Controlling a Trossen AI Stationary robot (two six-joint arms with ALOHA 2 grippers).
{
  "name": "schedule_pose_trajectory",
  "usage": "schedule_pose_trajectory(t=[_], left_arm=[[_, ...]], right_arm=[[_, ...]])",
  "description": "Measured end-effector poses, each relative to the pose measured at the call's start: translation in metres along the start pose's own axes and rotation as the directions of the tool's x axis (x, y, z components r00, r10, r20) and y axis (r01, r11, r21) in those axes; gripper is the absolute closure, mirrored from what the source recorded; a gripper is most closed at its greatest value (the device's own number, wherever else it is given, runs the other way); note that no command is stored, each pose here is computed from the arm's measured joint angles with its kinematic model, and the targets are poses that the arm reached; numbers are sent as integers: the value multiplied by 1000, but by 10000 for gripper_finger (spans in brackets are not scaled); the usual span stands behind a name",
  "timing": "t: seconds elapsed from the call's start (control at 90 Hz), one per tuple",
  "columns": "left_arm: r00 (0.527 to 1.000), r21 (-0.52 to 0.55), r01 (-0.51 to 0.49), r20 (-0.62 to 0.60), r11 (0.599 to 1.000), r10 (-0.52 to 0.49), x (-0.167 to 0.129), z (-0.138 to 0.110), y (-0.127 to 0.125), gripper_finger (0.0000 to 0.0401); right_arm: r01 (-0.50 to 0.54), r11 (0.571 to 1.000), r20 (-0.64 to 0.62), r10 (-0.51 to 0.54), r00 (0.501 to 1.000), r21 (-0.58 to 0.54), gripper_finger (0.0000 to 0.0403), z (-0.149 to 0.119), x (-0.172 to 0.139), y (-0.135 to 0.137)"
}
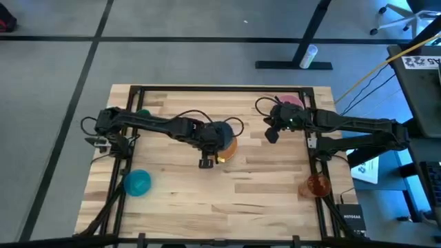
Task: Nest bowls inside each other
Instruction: Stack the blue bowl on top of the orange bowl
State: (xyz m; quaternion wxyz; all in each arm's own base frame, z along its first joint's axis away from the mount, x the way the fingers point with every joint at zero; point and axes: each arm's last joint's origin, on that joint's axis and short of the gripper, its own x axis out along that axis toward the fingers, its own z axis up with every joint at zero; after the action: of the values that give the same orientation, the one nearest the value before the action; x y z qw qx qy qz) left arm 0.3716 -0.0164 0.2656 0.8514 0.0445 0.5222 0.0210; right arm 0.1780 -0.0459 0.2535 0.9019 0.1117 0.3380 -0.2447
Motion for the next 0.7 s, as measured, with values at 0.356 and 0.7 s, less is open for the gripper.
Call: schedule_pose_trajectory(t=[0.356, 0.7], left_arm=[[1000, 2, 6, -7, 1000, -6, 20, 3, -1, 401], [1000, -4, 25, -19, 1000, -25, 37, 4, -2, 401]], right_arm=[[2, 1000, -6, -2, 1000, 8, 402, -1, 0, 0], [2, 1000, -5, -2, 1000, 11, 402, -2, -6, -2]])
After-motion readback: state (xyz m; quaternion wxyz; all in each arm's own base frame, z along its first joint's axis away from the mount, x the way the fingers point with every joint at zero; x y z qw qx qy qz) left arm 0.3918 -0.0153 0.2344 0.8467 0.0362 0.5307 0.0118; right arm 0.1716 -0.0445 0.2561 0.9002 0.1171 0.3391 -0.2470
